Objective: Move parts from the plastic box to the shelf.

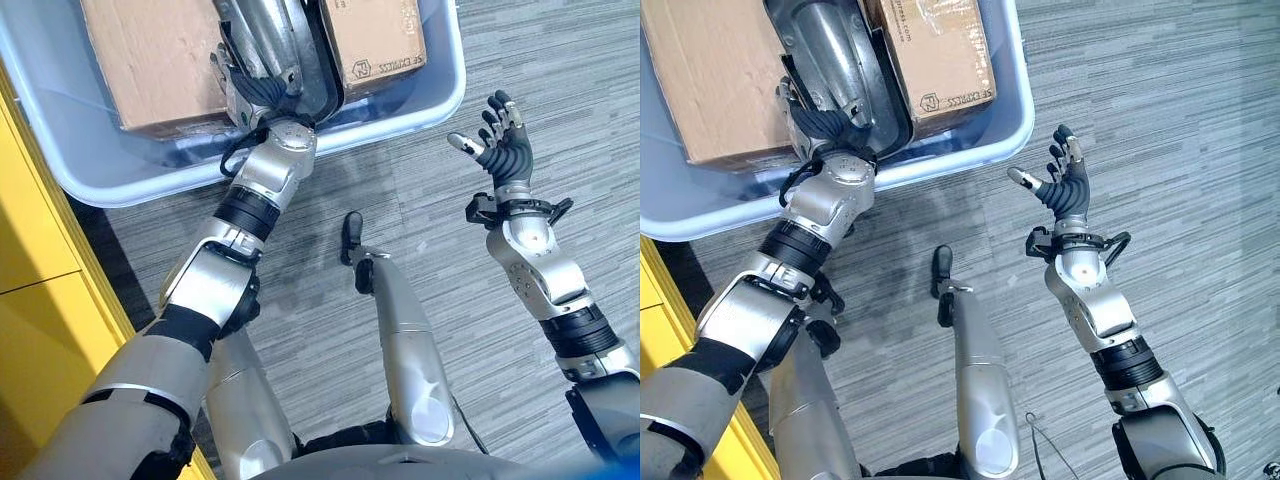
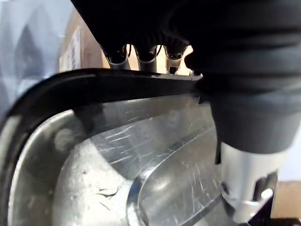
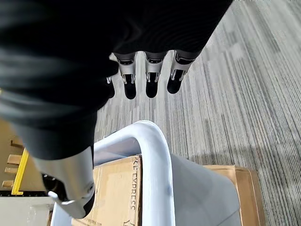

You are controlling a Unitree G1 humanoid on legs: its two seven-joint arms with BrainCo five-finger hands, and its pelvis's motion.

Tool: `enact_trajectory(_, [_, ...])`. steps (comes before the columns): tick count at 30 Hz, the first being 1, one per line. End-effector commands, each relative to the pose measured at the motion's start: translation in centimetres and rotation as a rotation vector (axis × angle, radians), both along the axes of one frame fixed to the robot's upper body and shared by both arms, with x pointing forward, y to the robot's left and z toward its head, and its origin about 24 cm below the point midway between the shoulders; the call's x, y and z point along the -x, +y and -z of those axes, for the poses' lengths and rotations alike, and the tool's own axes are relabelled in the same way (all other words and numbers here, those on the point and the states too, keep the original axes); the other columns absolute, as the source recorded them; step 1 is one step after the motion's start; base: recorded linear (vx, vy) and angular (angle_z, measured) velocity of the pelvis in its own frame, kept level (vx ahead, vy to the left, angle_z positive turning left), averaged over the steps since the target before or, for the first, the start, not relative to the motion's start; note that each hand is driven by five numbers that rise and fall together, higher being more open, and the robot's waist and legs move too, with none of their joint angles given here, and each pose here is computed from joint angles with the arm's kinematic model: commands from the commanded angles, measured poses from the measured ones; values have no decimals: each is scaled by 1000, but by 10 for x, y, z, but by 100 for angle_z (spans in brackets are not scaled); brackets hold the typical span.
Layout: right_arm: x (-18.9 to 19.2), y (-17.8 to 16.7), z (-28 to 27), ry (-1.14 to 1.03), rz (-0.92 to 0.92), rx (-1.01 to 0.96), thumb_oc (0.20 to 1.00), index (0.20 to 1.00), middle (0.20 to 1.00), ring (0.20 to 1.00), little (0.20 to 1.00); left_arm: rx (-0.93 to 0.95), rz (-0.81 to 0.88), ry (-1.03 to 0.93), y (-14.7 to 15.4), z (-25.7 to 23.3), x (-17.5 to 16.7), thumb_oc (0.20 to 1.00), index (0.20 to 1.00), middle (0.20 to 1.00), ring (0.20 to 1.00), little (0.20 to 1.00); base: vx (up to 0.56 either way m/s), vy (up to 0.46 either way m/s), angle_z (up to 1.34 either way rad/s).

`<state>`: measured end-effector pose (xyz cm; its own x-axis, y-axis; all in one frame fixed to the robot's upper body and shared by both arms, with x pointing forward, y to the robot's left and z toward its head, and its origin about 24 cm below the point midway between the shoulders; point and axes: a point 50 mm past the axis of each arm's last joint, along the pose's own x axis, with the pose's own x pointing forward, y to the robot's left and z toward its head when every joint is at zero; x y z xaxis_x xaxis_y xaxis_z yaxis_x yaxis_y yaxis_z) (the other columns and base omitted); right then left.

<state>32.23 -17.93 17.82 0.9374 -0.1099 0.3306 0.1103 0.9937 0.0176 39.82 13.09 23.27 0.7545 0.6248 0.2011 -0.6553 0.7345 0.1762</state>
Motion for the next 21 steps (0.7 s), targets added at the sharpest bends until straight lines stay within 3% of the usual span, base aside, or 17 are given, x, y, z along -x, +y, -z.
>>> enact_trajectory(1, [7,-14,-29,-124,16,18,1000,1000,1000,1000,1000,-107,-84,380,37,91,3,1000,1000,1000,1000,1000,4,45,-2])
enact_trajectory(4, [7,-16,-25,-97,-10,24,1000,1000,1000,1000,1000,-83,-65,357,35,89,2,1000,1000,1000,1000,1000,5,-7,-2])
enact_trajectory(5, [8,-15,-26,-112,-18,36,1000,1000,1000,1000,1000,-43,-54,357,33,91,2,256,256,256,256,256,8,-28,-6])
enact_trajectory(6, [8,-14,-26,-111,-22,30,1000,1000,1000,1000,1000,-25,-51,362,32,93,3,200,200,200,200,200,3,-34,-6])
enact_trajectory(11, [9,-14,-26,-105,-15,75,1000,1000,1000,1000,1000,20,-92,328,31,100,7,200,200,200,200,200,-1,-53,2])
enact_trajectory(12, [9,-14,-26,-107,-21,102,884,884,884,884,884,27,-88,330,30,101,8,200,200,200,200,200,9,-31,6])
enact_trajectory(14, [10,-13,-24,-89,-43,118,1000,1000,1000,1000,1000,46,-78,319,27,104,9,200,200,200,200,200,4,-44,6])
enact_trajectory(21, [11,-14,-24,-102,-21,47,1000,1000,1000,1000,1000,-26,-30,240,13,94,9,200,200,200,200,200,-8,-23,3])
